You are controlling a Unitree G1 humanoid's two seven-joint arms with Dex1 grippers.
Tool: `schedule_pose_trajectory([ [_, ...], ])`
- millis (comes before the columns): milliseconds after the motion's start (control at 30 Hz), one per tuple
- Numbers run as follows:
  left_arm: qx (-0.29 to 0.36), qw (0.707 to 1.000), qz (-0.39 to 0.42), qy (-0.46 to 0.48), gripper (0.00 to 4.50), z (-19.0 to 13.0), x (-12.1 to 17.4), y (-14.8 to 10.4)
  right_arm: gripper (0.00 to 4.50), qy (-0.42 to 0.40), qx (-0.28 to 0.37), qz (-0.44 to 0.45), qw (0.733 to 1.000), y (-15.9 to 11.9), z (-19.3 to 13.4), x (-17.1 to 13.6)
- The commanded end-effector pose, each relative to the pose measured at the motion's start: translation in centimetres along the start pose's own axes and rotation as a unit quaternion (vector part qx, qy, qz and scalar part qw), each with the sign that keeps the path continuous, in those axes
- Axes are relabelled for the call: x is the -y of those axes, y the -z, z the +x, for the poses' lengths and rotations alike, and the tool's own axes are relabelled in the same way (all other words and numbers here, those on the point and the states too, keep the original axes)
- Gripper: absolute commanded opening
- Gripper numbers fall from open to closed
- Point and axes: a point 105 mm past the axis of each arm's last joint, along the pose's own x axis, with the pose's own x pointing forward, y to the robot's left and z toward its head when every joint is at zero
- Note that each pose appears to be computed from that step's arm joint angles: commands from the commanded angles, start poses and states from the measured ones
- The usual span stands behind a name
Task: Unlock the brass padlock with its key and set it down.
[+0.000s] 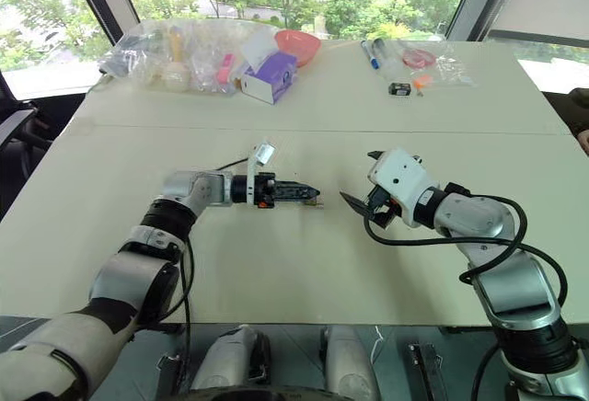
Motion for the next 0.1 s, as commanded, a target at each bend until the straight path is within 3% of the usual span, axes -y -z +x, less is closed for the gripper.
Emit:
schedule_pose_trajectory([
  [33, 0.051, 0.993, 0.100, -0.040, 4.41, -3.5, 0.4, -3.3, 4.50, 0.033, 0.019, -0.006, 0.999, -0.9, -0.5, 1.0],
  [100, 0.098, 0.988, 0.100, -0.059, 4.41, -5.0, 0.8, -4.6, 4.50, 0.055, 0.027, 0.018, 0.998, -0.6, -0.3, 1.4],
])
